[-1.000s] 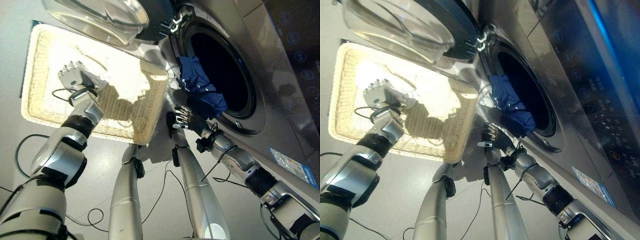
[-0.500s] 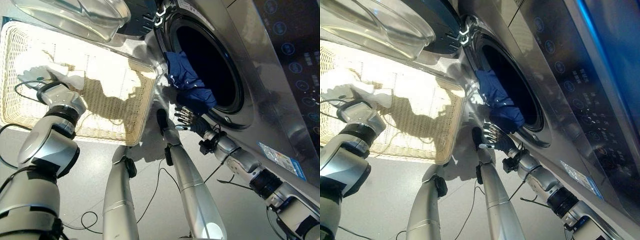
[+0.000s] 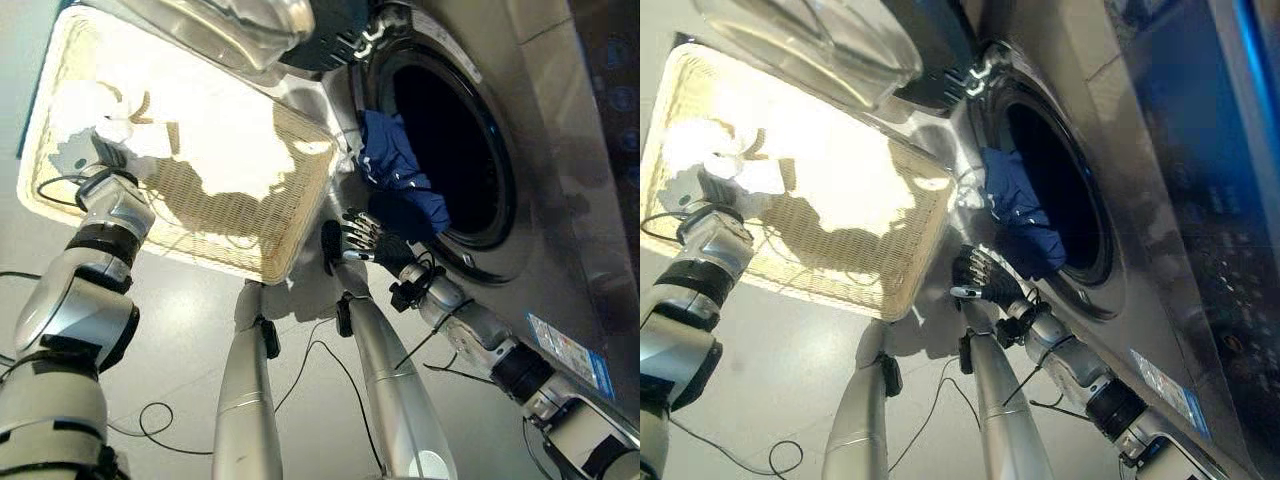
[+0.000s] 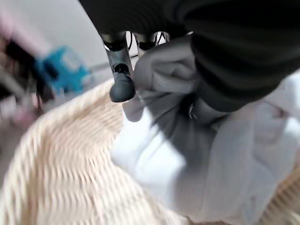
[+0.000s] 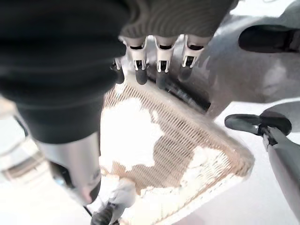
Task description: Put the clothes into the washing machine.
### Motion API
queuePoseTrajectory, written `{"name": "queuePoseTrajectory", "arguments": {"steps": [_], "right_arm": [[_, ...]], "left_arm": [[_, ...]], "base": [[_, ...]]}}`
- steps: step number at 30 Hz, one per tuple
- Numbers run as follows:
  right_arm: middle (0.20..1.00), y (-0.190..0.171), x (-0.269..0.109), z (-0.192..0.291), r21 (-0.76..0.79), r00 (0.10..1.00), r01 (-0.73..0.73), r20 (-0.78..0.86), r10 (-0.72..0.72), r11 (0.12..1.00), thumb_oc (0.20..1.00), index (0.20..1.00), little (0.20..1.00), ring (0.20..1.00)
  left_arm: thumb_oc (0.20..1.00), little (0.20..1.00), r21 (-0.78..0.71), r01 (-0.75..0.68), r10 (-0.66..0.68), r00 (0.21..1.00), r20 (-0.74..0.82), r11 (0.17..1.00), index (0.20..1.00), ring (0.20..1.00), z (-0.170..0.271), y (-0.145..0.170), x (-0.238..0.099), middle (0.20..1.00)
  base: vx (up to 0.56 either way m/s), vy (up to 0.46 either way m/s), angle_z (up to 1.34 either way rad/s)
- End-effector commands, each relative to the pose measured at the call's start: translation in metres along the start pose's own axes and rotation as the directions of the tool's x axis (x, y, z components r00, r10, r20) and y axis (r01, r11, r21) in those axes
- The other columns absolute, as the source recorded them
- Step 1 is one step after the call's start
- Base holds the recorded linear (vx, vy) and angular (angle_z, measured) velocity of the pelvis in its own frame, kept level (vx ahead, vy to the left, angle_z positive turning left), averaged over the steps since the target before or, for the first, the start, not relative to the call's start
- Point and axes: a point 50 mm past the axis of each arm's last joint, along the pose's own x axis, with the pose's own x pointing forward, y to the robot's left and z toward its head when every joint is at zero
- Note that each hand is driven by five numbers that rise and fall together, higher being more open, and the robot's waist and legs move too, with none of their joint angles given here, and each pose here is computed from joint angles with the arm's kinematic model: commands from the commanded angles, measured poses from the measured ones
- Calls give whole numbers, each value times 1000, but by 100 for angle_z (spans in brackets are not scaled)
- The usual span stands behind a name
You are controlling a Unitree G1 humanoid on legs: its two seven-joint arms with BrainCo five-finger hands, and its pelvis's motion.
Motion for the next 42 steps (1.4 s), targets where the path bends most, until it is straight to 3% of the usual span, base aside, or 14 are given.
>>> {"name": "queuePoseTrajectory", "arguments": {"steps": [1,8,10,11,16,17,23,25,26,28,29,31,35,42], "right_arm": [[1000,14,-4,13,77,994,4,111,-12,997,1000,1000,1000,1000],[1000,16,-8,14,102,989,38,142,-53,994,1000,1000,1000,1000],[1000,15,-9,13,99,988,43,143,-57,994,1000,1000,1000,1000],[1000,16,-11,11,88,987,55,144,-68,995,1000,1000,1000,1000],[1000,13,-13,10,69,985,71,153,-81,995,1000,1000,1000,1000],[1000,11,-13,10,49,984,78,160,-85,996,1000,1000,1000,1000],[1000,5,-10,17,-10,980,88,181,-85,996,1000,1000,1000,1000],[1000,3,-10,18,-17,979,87,184,-83,996,1000,1000,1000,1000],[1000,1,-8,21,-5,979,75,190,-72,997,1000,1000,1000,1000],[1000,1,-7,21,3,979,70,190,-69,998,1000,1000,1000,1000],[1000,1,-6,22,18,979,60,192,-63,998,1000,1000,1000,1000],[1000,1,-6,22,18,979,60,192,-63,998,1000,1000,1000,1000],[1000,5,-2,23,-25,984,17,175,-12,1000,1000,1000,1000,1000],[1000,6,-2,23,-65,989,-27,141,36,998,1000,1000,1000,1000]], "left_arm": [[200,200,-258,203,-211,977,-4,944,200,200,-15,-53,-29,200],[200,200,-554,320,-229,946,229,769,200,200,-2,-84,-81,200],[200,200,-574,339,-229,939,257,746,200,200,-1,-85,-88,200],[200,200,-615,393,-220,914,340,684,200,200,2,-85,-106,200],[200,200,-648,495,-223,860,458,579,200,200,10,-80,-129,200],[200,200,-647,559,-225,819,528,519,200,200,13,-76,-142,200],[200,200,-539,784,-206,608,767,306,200,200,30,-58,-177,200],[200,200,-523,806,-203,581,788,277,200,200,31,-57,-180,200],[200,200,-455,870,-205,488,848,189,200,200,36,-54,-189,200],[200,200,-433,885,-207,463,862,173,200,200,38,-53,-192,200],[200,200,-377,914,-205,402,892,152,200,200,41,-52,-198,200],[200,200,-377,914,-205,402,892,152,200,200,41,-52,-198,200],[200,200,-204,975,-221,218,951,82,200,200,51,-49,-214,200],[200,200,-59,998,-256,61,965,16,200,200,54,-50,-225,200]], "base": [[-71,-122,11],[-72,-84,16],[-50,-47,9],[-61,-42,9],[-41,-36,5],[-33,-49,6],[-30,-43,6],[-6,-10,2],[0,0,0],[-3,-5,6],[-3,-1,7],[-3,2,6],[-6,8,4],[-1,9,0]]}}
